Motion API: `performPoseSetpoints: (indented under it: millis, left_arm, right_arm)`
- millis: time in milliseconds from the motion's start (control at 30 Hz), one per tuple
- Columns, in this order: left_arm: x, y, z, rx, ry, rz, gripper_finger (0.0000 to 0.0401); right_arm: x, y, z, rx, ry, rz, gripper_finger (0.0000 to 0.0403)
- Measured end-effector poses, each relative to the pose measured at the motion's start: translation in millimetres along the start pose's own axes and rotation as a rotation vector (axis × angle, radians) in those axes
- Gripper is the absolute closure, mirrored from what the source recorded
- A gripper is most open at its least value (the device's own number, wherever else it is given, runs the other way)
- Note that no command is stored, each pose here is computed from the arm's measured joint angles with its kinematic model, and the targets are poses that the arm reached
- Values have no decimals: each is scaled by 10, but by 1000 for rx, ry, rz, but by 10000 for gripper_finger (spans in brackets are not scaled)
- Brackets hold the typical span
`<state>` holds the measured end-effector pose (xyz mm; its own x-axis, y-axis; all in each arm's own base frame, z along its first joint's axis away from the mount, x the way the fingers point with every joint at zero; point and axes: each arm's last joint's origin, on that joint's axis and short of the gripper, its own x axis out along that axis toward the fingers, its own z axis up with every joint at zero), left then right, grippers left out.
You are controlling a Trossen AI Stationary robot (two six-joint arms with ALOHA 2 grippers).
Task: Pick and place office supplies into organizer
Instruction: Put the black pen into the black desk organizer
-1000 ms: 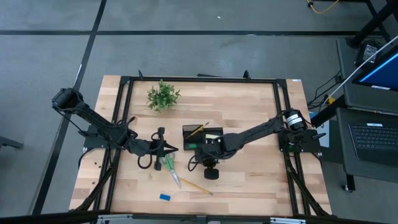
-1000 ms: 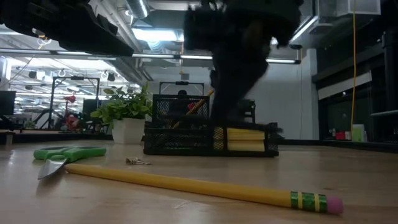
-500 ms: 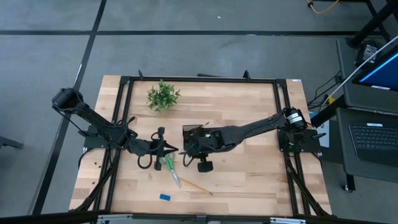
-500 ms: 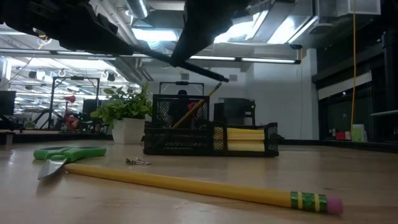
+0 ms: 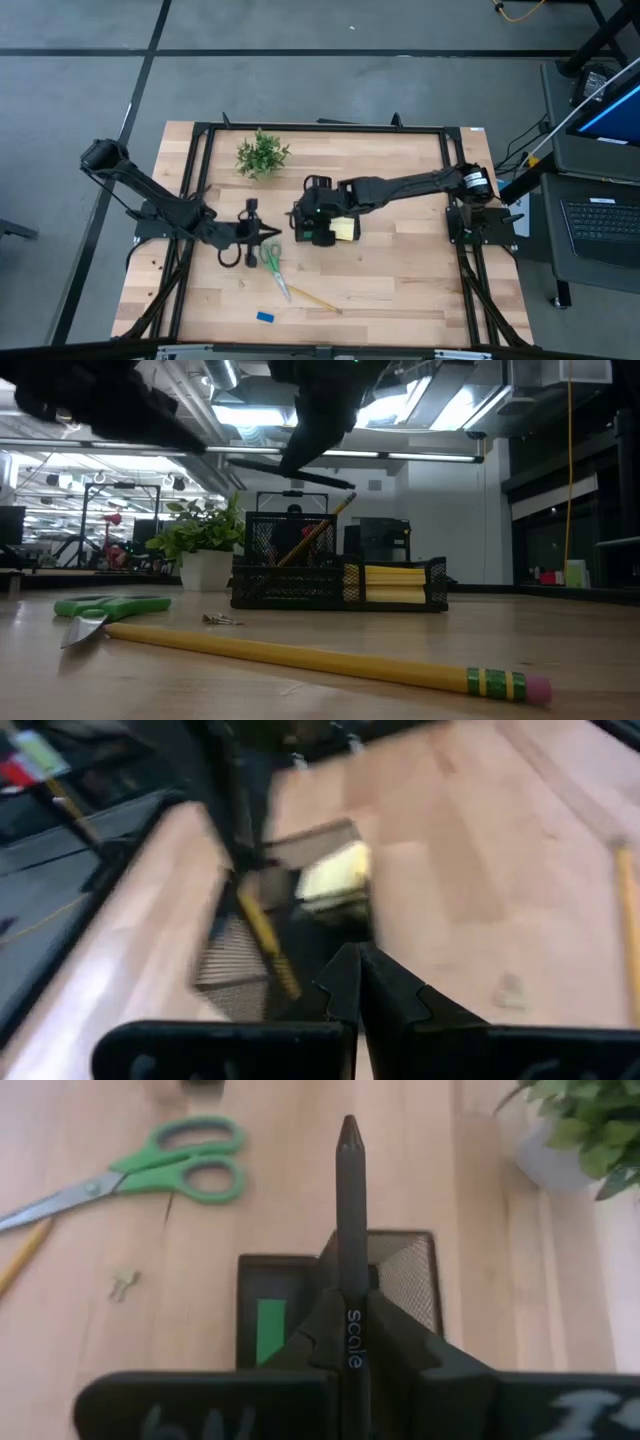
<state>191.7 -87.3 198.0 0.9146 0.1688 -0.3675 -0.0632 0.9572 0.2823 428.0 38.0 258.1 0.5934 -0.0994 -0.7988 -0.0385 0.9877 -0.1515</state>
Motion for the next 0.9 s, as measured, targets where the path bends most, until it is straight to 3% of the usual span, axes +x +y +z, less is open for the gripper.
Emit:
performPoseSetpoints:
  millis: [233,567,767,900]
  left_arm:
    - [-243,108,107,-7,-74,-24,400]
    - [-438,148,18,-32,-9,-34,399]
    - [-481,105,-2,-31,-4,-32,399]
    - [-491,91,1,-33,-9,-41,399]
  right_arm:
    - [28,-127,10,3,-16,-6,376]
    - [169,-218,-25,49,-146,-139,377]
    - [239,-198,-236,95,-314,-161,377]
    - [156,-199,-347,152,-516,-167,376]
